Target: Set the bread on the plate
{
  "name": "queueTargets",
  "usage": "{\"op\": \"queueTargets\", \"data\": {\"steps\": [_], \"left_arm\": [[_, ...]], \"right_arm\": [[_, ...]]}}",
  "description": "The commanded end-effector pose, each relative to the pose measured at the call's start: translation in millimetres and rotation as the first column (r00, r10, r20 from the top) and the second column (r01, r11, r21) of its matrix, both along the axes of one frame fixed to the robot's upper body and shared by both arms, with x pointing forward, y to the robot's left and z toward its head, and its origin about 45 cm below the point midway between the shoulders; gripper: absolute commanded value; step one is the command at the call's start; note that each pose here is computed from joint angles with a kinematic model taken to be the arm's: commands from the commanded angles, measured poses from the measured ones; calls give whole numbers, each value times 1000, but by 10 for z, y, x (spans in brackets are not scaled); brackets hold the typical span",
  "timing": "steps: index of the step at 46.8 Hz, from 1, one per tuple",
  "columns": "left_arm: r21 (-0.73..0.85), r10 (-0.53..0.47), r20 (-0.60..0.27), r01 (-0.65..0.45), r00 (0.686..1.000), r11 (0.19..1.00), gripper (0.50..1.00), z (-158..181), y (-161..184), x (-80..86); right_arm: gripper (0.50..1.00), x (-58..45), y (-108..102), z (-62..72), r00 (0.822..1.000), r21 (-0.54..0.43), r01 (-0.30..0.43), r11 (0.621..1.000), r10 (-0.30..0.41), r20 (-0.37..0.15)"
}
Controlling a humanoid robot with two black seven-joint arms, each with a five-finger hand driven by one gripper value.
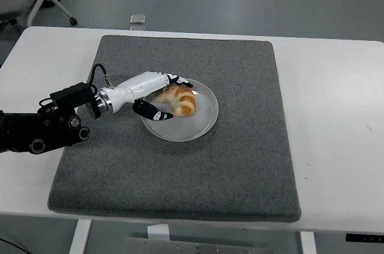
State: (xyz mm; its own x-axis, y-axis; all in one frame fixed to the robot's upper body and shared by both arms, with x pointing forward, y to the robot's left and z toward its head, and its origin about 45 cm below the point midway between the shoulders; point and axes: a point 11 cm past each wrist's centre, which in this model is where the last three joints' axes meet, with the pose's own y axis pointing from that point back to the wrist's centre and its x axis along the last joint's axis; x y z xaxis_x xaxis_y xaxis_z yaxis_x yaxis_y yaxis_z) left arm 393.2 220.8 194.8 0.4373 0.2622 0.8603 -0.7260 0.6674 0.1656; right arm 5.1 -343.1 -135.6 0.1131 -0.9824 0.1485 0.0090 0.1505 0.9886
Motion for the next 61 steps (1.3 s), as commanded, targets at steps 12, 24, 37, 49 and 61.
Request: {"op": "queueTargets", "data": {"steps": [12, 24, 37, 49, 61], "left_arm": [[-16, 11, 4, -11, 1000, 1000, 986, 23, 3, 14], [-49, 27, 26, -25, 999, 998, 990, 156, -7, 92], [-245, 80, -51, -91, 995, 965, 992, 689, -25, 390], [-479, 98, -161, -164, 982, 862, 994, 1383, 146, 673], [-710, 138, -282, -303, 950, 635, 994, 1746, 469, 910]], "right_arm": [[930, -1, -1, 0, 1000, 0, -1, 1000, 1, 0], [930, -1, -1, 0, 1000, 0, -1, 1000, 1, 0], [930, -1, -1, 0, 1000, 0, -1, 1000, 1, 0], [930, -1, -1, 0, 1000, 0, -1, 1000, 1, 0], [930, -1, -1, 0, 1000, 0, -1, 1000, 1, 0]]}}
